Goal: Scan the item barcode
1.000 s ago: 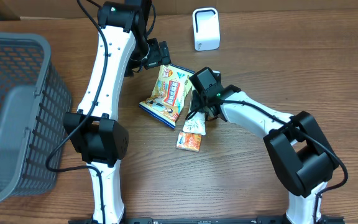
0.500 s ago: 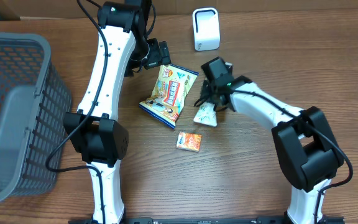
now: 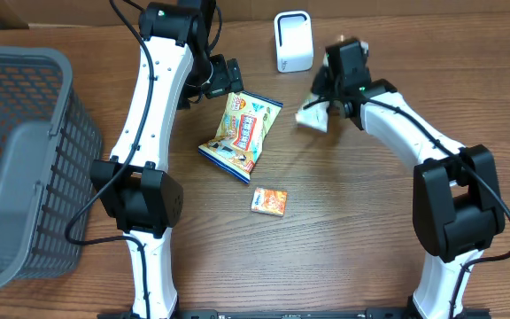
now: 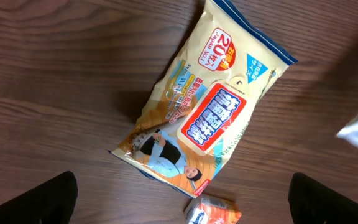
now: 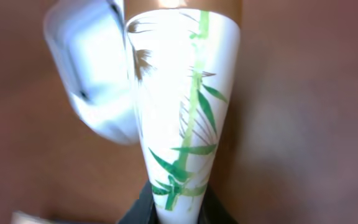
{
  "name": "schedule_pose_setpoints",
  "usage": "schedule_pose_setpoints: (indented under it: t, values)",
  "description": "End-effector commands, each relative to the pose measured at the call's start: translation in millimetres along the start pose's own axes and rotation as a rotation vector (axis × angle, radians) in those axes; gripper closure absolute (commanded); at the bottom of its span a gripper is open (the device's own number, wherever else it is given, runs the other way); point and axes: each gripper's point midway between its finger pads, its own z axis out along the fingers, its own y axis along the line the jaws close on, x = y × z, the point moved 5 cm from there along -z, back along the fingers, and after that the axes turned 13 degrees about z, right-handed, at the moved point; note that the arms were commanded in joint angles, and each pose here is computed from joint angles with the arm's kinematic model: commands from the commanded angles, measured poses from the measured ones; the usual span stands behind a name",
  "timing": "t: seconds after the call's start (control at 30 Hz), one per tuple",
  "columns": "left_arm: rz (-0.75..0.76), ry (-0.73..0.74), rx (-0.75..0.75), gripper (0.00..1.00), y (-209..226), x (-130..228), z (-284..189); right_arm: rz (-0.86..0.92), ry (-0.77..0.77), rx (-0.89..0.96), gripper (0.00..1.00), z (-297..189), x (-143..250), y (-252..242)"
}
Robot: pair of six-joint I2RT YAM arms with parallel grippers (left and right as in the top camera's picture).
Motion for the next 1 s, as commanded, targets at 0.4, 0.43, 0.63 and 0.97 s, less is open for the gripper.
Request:
schedule_pose_setpoints:
  t: [0.4,0.43,0.63,0.97]
  values:
    - [-0.012,-0.014,0.003,0.0,1,1,-7,0.112,-0.36,-0.388,0.96,-10,-68,72]
    - [-0.012,-0.014,0.003,0.0,1,1,-7,0.138,-0.377,-0.389,0.96,-6,-69,70]
    - [-0.012,-0.014,0.003,0.0,1,1,-7,0.279,-0.419,-0.406,0.96,19,-66,59]
    - [-0.012,-0.014,0.003,0.0,1,1,-7,0.277,-0.443,-0.462,0.92,26,-65,60]
